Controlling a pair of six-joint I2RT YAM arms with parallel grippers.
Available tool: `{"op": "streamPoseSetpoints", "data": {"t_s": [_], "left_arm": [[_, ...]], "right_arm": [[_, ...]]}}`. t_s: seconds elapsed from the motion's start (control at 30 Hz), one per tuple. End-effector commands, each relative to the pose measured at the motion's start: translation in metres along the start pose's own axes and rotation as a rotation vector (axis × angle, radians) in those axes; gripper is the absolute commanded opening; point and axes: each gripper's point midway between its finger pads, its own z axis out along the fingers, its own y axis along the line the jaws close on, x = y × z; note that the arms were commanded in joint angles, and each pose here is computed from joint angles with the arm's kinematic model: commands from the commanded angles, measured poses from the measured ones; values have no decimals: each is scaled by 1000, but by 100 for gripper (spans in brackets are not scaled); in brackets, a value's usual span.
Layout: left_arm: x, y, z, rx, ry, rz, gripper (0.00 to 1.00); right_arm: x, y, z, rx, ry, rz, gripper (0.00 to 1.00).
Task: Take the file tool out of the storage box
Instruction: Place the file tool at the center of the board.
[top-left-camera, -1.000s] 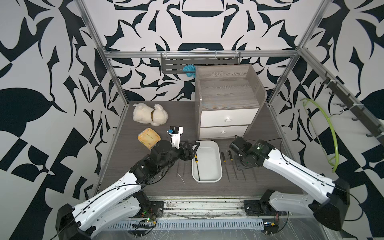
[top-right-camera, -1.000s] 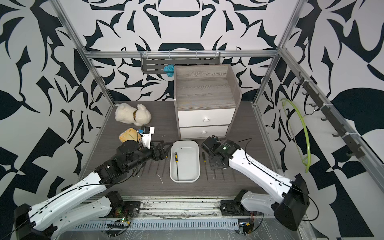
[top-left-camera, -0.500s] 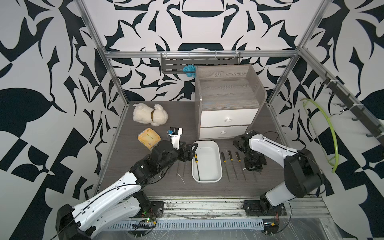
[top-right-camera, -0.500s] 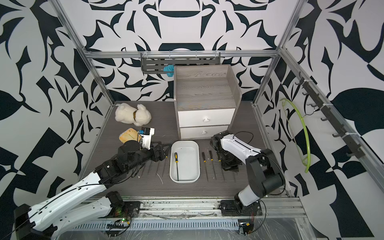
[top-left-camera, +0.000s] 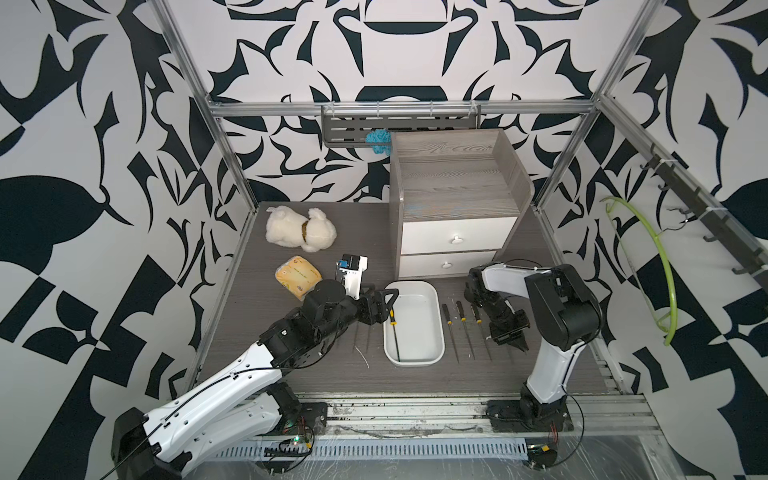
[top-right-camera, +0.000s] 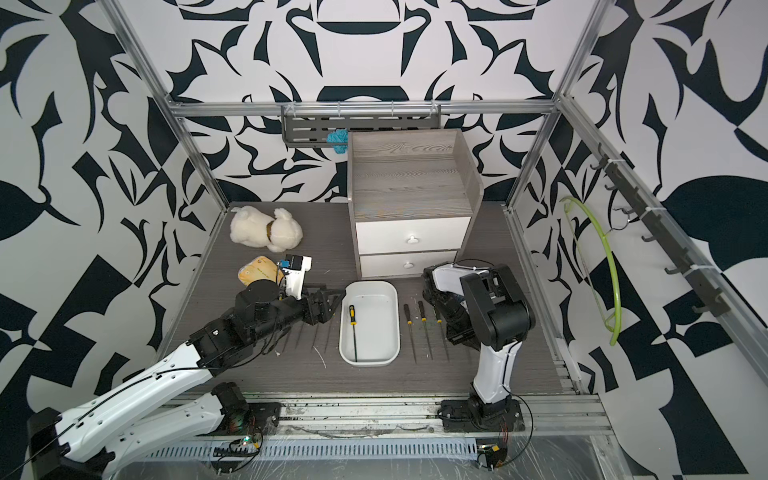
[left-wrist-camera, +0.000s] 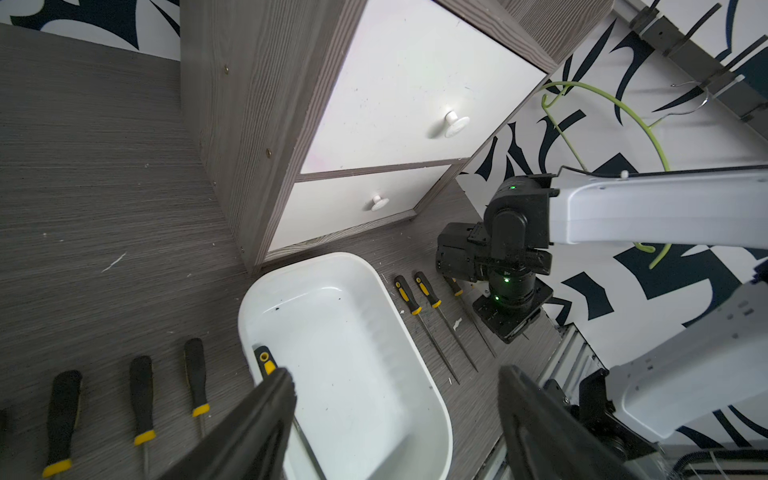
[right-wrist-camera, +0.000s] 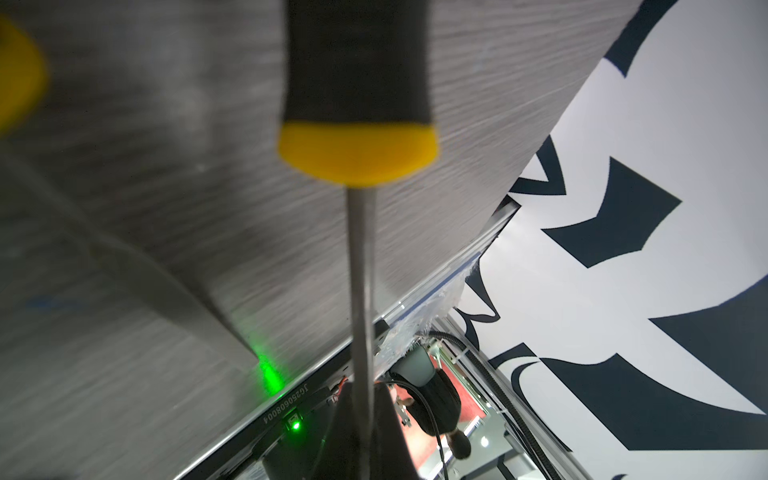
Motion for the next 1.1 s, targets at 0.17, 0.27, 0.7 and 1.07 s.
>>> {"op": "streamPoseSetpoints", "data": {"t_s": [0.17, 0.27, 0.7, 1.07], "left_arm": [[-6, -8, -3, 20, 0, 0, 82], [-6, -7, -3, 16, -1, 0, 82], [-5, -7, -3, 18, 3, -3, 82], [-5, -5, -2, 10, 2, -4, 83]], "right_arm": [[-10, -4, -8, 1, 6, 9, 0], [-9, 0, -4, -8, 21, -2, 0], [-12, 11, 3, -9, 62, -33, 8], [-13, 11, 3, -12, 62, -32, 22]]}}
